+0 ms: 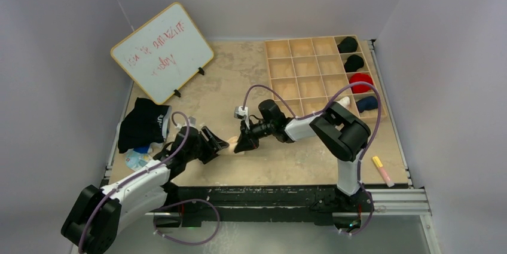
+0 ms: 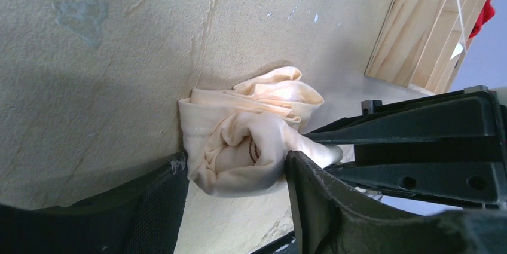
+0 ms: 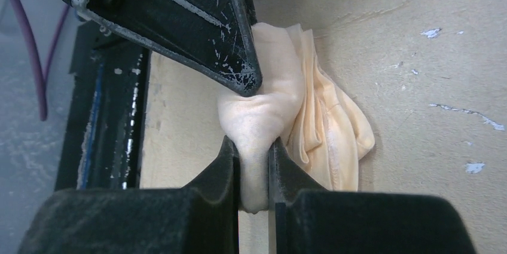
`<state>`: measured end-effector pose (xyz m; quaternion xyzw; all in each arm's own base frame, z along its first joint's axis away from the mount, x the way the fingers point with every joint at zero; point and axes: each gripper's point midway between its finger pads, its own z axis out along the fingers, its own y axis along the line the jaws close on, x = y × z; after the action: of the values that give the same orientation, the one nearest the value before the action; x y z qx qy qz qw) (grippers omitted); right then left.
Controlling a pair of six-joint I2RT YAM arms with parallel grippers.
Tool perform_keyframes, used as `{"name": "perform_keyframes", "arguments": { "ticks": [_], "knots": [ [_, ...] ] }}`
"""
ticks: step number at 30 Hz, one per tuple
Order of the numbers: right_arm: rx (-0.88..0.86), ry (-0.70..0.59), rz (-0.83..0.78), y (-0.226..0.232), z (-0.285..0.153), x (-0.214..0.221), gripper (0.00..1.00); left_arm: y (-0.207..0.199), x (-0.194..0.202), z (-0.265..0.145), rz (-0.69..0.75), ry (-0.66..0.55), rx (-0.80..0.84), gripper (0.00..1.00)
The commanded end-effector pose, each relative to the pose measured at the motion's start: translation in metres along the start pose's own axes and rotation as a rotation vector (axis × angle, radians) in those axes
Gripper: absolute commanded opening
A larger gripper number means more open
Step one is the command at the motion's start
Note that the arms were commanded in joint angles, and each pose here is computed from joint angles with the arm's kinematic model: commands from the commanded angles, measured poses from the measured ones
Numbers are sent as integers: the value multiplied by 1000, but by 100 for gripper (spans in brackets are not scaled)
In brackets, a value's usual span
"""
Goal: Roll the underwear
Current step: Roll the underwear to the center of the board.
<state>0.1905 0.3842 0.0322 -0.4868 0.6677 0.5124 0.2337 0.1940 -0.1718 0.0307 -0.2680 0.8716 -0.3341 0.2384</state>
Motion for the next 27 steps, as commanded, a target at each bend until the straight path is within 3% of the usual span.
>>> {"name": "perform_keyframes", "arguments": {
  "ticks": [1,11,15,20,23,27],
  "knots": [
    [-9,151,291,7,0,55,7,19,4,5,-56,-17,-35,59],
    [-45,137,384,8,0,59,9,60,9,8,-159,-33,-227,60],
    [-40,122,319,7,-1,52,14,78,8,9,-147,-26,-365,47],
    [-17,113,241,6,-6,42,27,86,14,10,-156,-2,-396,22],
    [24,111,172,5,-13,33,46,83,15,11,-144,11,-388,15],
    [105,51,23,7,-30,3,62,75,13,13,-105,31,-385,12]
  ]
}}
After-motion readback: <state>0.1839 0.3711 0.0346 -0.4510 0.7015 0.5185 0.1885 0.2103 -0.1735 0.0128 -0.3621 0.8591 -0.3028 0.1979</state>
